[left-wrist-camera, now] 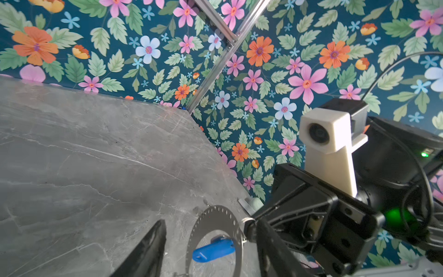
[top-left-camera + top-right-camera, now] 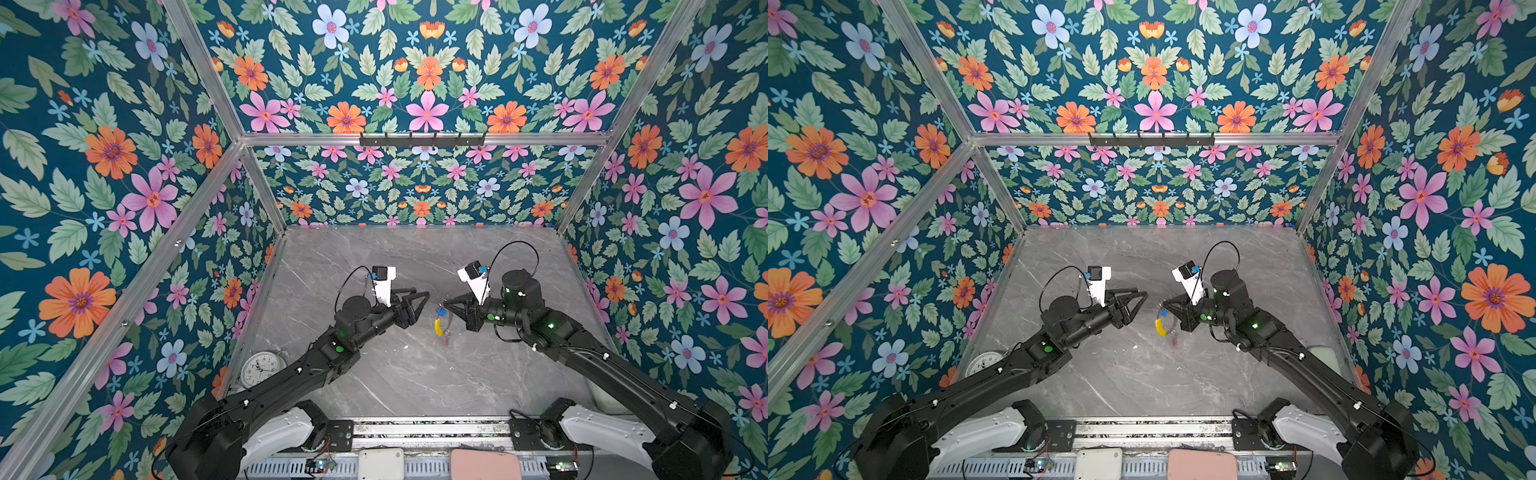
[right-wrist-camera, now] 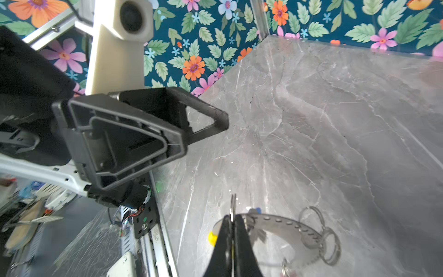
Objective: Remove the keys from the keyring
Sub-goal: 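Bring the ring held by the right gripper toward the left gripper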
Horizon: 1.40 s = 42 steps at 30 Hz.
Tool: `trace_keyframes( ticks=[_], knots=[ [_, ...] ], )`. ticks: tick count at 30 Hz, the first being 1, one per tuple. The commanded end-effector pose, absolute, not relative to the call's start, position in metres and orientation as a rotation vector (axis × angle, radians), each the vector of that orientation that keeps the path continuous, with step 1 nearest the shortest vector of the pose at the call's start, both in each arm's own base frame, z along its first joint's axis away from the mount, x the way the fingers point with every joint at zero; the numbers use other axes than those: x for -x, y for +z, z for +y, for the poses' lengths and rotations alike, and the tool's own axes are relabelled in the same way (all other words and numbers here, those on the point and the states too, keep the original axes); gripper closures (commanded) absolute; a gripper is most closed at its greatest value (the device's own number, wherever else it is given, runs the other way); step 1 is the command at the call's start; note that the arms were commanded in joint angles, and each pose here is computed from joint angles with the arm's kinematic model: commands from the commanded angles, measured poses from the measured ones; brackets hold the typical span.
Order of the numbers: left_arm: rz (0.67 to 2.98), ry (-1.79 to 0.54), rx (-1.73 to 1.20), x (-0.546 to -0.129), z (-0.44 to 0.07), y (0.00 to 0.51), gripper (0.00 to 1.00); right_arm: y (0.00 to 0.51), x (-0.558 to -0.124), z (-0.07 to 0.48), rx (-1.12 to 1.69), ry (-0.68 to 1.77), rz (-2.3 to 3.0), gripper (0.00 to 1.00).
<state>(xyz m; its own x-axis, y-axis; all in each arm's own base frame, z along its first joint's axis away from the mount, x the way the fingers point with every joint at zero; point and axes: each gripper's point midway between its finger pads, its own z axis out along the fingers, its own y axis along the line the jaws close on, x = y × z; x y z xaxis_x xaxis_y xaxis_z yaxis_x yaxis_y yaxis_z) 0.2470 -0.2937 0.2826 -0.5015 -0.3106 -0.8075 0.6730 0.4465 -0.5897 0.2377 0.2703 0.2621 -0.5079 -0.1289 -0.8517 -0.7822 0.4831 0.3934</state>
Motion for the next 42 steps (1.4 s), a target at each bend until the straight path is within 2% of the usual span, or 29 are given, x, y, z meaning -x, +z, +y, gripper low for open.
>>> trace_keyframes(
  ticks=[1, 6, 14, 16, 19, 28, 33, 37, 42],
  knots=[
    [1.563, -1.329, -0.554, -0.223, -0.313, 0.307, 0.50, 0.275, -0.221, 0.278, 0.849, 1.142, 1.858, 1.00],
    [1.480, -1.407, -0.713, -0.204, -0.324, 0.311, 0.66, 0.280, -0.206, 0.277, 0.901, 1.183, 1.816, 1.00],
    [1.381, -1.456, -0.863, -0.177, -0.323, 0.318, 0.78, 0.287, -0.193, 0.277, 0.942, 1.239, 1.782, 1.00],
    [1.364, -1.457, -0.872, -0.172, -0.319, 0.320, 0.78, 0.288, -0.193, 0.276, 0.940, 1.241, 1.781, 1.00],
    [1.360, -1.461, -0.877, -0.168, -0.311, 0.320, 0.72, 0.289, -0.192, 0.276, 0.938, 1.252, 1.777, 1.00],
    [1.345, -1.545, -0.948, -0.155, -0.309, 0.315, 0.80, 0.298, -0.181, 0.279, 0.969, 1.330, 1.730, 1.00],
    [1.341, -1.571, -0.937, -0.155, -0.307, 0.315, 0.75, 0.300, -0.179, 0.278, 0.977, 1.339, 1.721, 1.00],
    [1.327, -1.619, -0.940, -0.153, -0.307, 0.316, 0.77, 0.301, -0.179, 0.279, 0.978, 1.345, 1.720, 1.00],
    [1.310, -1.668, -0.940, -0.152, -0.307, 0.319, 0.75, 0.304, -0.179, 0.280, 0.981, 1.354, 1.707, 1.00]
  ],
)
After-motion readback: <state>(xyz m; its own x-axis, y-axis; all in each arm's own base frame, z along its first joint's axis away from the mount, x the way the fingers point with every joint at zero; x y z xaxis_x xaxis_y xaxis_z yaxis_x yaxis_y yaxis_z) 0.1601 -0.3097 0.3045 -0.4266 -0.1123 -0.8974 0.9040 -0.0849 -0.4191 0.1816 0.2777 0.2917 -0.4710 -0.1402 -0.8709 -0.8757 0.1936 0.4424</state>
